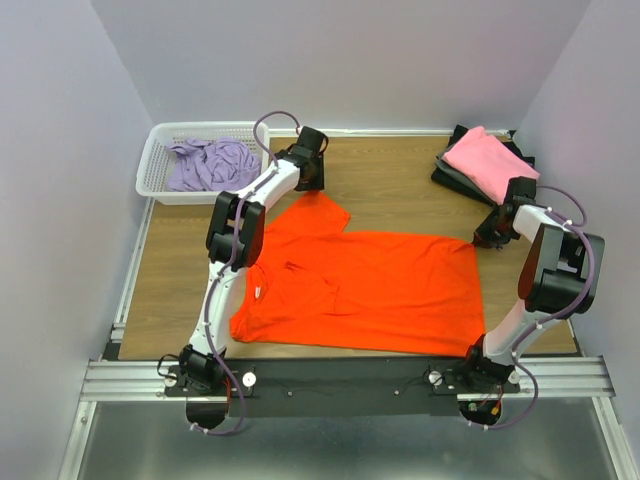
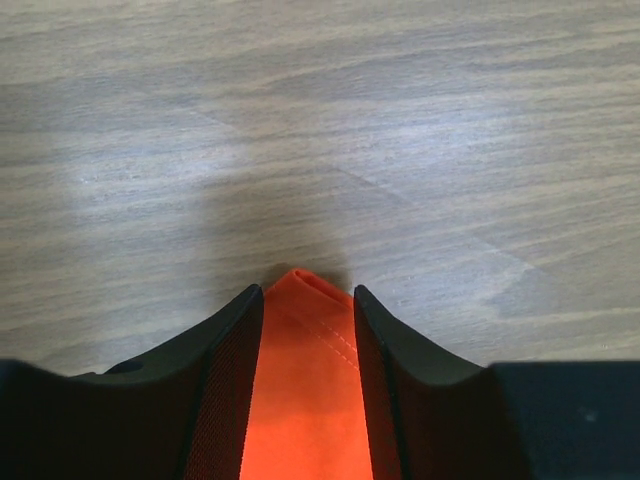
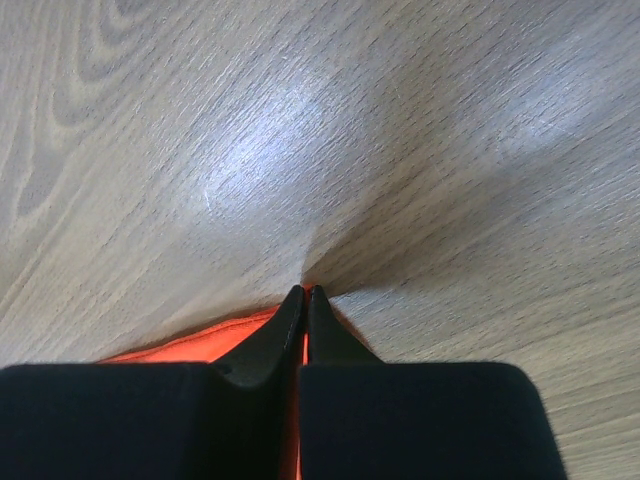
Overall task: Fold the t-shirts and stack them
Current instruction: Fold the tshirt
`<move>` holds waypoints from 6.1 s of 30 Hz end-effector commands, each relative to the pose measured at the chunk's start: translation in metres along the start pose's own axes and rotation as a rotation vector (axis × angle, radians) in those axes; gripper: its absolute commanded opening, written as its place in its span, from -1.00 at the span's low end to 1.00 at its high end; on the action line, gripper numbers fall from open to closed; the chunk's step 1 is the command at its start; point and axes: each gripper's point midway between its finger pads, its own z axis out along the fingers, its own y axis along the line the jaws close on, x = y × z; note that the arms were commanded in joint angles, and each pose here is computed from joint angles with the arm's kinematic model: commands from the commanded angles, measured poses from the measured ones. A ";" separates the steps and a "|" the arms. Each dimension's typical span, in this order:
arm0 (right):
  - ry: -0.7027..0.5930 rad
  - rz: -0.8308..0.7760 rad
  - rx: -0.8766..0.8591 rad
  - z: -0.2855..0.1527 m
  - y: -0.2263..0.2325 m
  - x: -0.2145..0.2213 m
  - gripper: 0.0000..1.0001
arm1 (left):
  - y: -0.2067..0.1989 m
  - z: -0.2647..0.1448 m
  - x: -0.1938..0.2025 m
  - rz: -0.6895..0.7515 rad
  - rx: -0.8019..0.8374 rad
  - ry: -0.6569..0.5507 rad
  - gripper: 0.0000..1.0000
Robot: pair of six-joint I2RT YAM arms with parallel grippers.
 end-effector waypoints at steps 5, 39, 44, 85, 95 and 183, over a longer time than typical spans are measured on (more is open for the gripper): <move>0.047 0.004 0.025 0.009 -0.009 0.012 -0.88 | 0.011 0.011 0.001 0.014 -0.045 0.004 -0.32; -0.045 0.021 -0.125 0.003 0.054 -0.074 -0.96 | -0.028 -0.050 -0.154 -0.098 0.345 -0.379 -1.00; -0.059 -0.021 -0.168 -0.005 0.064 -0.082 -0.96 | -0.029 -0.057 -0.144 -0.045 0.362 -0.365 -1.00; -0.030 -0.078 -0.063 -0.048 0.004 0.006 -0.97 | 0.042 -0.204 0.043 -0.049 0.221 -0.255 -1.00; -0.014 -0.059 -0.037 -0.051 -0.005 0.018 -0.97 | 0.052 -0.224 0.068 -0.080 0.209 -0.244 -1.00; 0.058 -0.019 -0.044 -0.002 0.005 0.009 0.01 | 0.096 -0.112 0.070 -0.131 -0.152 -0.106 0.24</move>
